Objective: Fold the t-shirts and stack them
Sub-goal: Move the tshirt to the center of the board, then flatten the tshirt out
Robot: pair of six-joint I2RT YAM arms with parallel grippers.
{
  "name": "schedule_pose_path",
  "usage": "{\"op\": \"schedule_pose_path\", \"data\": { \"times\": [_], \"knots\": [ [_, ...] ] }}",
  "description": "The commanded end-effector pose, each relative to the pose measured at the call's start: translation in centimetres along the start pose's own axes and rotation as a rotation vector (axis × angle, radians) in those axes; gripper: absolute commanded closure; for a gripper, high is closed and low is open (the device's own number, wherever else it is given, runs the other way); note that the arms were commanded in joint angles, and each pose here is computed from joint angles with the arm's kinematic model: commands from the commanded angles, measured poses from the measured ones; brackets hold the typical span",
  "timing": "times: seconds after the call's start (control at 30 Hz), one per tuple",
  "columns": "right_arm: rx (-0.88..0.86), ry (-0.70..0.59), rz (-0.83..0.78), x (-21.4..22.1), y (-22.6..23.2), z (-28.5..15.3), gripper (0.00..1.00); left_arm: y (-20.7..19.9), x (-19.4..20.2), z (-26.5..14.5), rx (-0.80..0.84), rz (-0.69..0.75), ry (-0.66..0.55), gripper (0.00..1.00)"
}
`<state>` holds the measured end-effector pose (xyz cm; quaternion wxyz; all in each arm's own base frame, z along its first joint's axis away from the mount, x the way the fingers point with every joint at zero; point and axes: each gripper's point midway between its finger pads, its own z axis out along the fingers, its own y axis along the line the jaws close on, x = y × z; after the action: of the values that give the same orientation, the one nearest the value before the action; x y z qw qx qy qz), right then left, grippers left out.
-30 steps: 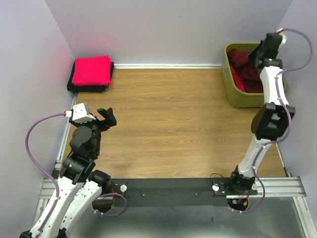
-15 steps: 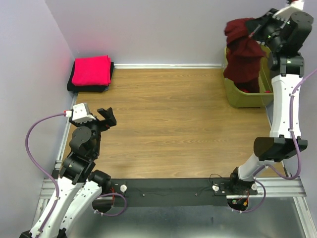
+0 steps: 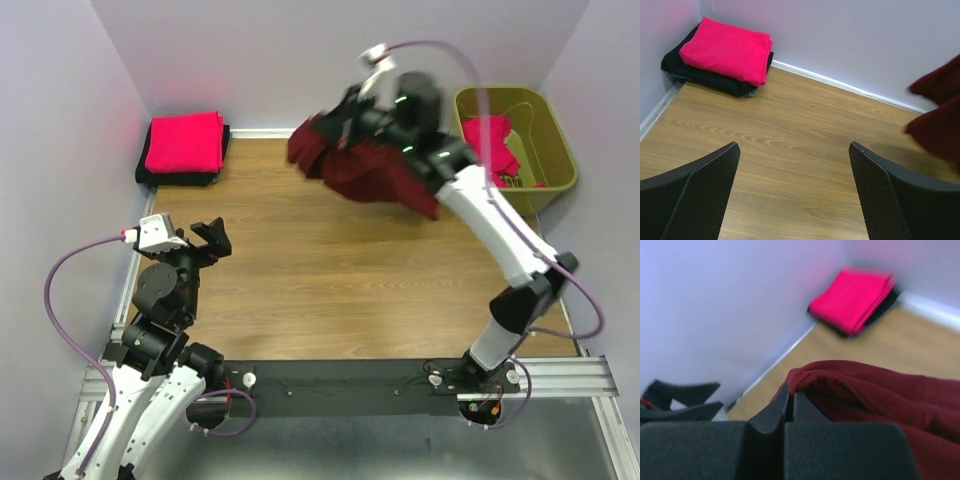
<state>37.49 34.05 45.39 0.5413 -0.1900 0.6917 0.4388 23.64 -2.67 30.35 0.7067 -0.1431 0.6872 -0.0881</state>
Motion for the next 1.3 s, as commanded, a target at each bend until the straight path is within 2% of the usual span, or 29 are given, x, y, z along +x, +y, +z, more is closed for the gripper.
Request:
{"op": "schedule_pose_path", "data": {
  "times": [0.0, 0.03, 0.07, 0.1, 0.13, 0.2, 0.3, 0.33, 0.47, 0.63, 0.77, 0.8, 0.83, 1.03, 1.27],
  "knots": [
    [-0.024, 0.205, 0.081, 11.8, 2.7, 6.2, 0.96, 0.0, -0.2, -0.2, 0.007, -0.014, -0.018, 0.02],
    [-0.014, 0.237, 0.08, 14.2, 4.0, 7.2, 0.92, 0.0, -0.4, -0.3, 0.009, -0.019, -0.022, 0.03],
    [0.008, 0.284, 0.088, 17.0, 3.4, 8.4, 0.84, 0.0, -0.4, -0.3, 0.009, -0.017, -0.023, 0.02],
    [0.005, 0.298, 0.09, 18.0, 4.0, 8.9, 0.61, 0.0, -0.5, -0.4, 0.013, -0.021, -0.028, 0.02],
    [0.018, 0.31, 0.096, 18.7, 3.5, 9.2, 0.52, 0.0, -0.5, -0.4, 0.01, -0.022, -0.031, 0.02],
    [0.107, 0.301, 0.085, 19.4, 1.6, 9.3, 0.39, 0.0, -0.6, -0.5, 0.013, -0.024, -0.034, 0.02],
    [0.23, 0.324, -0.008, 20.9, -1.6, 7.8, 0.34, -0.1, -0.5, -0.4, 0.017, -0.026, -0.033, 0.02],
    [0.309, 0.305, -0.03, 20.2, -3.5, 6.8, 0.34, -0.1, -0.5, -0.4, 0.018, -0.024, -0.03, 0.02],
    [0.424, 0.399, -0.013, 23.1, -8.7, 1.9, 0.34, -0.6, 0.2, 0.1, 0.03, -0.013, -0.004, 0.02],
    [0.527, 0.539, 0.008, 28.4, -13.1, -4.7, 0.34, -1.3, 2.6, 1.5, 0.032, 0.01, 0.088, 0.02],
    [0.531, 0.616, 0.021, 31.5, -13.7, -6.1, 0.41, -2.1, 5.3, 2.7, 0.023, -0.015, 0.189, 0.02],
    [0.541, 0.638, 0.027, 32.4, -14.1, -6.2, 0.49, -2.3, 6.6, 3.2, 0.018, -0.013, 0.233, 0.02],
    [0.55, 0.651, 0.029, 33.0, -14.4, -6.3, 0.52, -2.3, 7.3, 3.4, 0.01, -0.022, 0.256, 0.02],
    [0.634, 0.747, 0.026, 37.4, -17.3, -7.4, 0.6, -2.0, 12.1, 4.3, -0.057, -0.053, 0.404, 0.02],
    [0.766, 0.763, 0.136, 40.3, -22.2, -11.3, 0.66, -0.8, 13.4, 4.4, -0.138, -0.076, 0.452, 0.02]
  ]
}}
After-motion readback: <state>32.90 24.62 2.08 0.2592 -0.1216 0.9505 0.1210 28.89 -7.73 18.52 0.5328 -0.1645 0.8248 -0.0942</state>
